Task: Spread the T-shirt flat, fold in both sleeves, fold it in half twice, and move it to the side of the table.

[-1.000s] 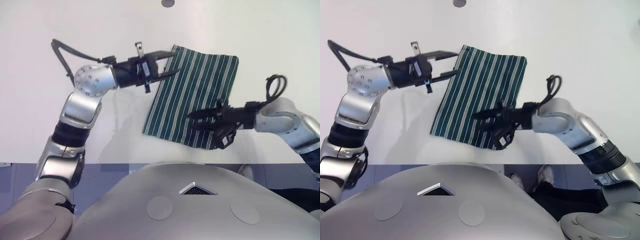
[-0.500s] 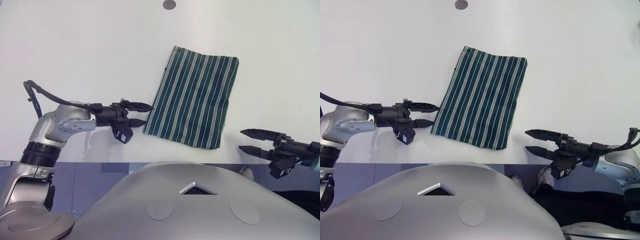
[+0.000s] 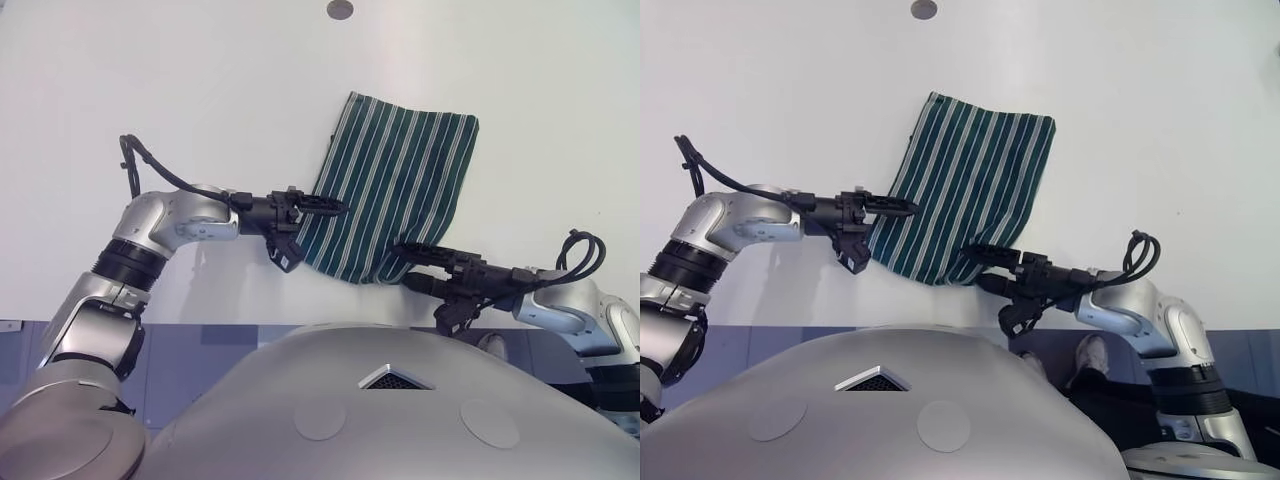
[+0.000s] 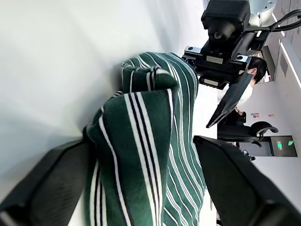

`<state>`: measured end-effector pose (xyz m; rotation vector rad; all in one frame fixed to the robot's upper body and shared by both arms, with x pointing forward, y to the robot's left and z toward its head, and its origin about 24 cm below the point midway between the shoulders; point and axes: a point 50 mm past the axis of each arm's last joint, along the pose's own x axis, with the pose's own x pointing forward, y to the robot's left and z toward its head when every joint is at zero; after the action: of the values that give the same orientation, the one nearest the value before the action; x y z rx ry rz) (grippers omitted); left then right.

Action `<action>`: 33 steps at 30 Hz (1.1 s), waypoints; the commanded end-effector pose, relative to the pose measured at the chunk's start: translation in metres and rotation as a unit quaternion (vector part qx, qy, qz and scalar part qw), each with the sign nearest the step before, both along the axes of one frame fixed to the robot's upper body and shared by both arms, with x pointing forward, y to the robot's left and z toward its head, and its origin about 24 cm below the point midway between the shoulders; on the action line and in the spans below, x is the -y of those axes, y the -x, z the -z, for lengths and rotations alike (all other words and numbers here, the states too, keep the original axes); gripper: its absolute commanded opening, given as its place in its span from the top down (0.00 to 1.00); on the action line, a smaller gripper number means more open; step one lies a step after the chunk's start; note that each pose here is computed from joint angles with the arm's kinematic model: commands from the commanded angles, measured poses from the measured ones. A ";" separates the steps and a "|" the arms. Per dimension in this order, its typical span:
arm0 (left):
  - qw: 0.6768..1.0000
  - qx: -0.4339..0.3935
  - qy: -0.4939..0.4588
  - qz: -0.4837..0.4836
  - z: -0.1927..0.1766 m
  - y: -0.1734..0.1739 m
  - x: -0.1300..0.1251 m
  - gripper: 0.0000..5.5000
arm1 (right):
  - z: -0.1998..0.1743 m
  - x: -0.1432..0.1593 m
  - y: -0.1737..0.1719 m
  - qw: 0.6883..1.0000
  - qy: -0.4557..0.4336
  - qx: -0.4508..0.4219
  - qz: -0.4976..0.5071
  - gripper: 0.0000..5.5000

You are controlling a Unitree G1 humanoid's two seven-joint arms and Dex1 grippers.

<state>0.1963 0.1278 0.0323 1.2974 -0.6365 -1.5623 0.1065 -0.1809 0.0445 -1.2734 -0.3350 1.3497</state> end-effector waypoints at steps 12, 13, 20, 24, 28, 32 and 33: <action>0.993 -0.045 -0.107 -0.029 0.045 0.013 -0.009 0.84 | 0.017 0.064 -0.008 0.998 0.050 -0.020 0.025 0.29; 0.993 -0.047 -0.109 -0.028 0.046 0.012 -0.009 0.86 | 0.024 0.055 -0.008 0.999 0.042 -0.025 0.017 0.29; 0.991 -0.066 -0.112 -0.035 0.049 0.014 -0.010 0.97 | 0.023 0.029 0.021 0.998 0.013 -0.068 -0.011 0.35; 0.990 -0.068 -0.113 -0.039 0.048 0.012 -0.010 0.97 | 0.020 0.031 0.018 0.997 0.015 -0.079 0.017 0.52; 0.991 -0.066 -0.112 -0.041 0.046 0.008 -0.010 0.97 | 0.019 0.009 0.013 0.995 0.000 -0.083 0.054 0.65; 0.991 -0.060 -0.110 -0.045 0.044 0.002 -0.009 0.97 | 0.009 -0.014 -0.002 0.993 -0.016 -0.077 0.087 0.78; 0.991 -0.059 -0.109 -0.047 0.043 0.000 -0.009 0.97 | 0.004 -0.020 -0.005 0.993 -0.019 -0.077 0.089 0.82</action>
<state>0.2124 0.1218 0.0276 1.3102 -0.5800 -1.5151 0.1044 -0.1695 0.0329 -1.1287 -0.1412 1.2816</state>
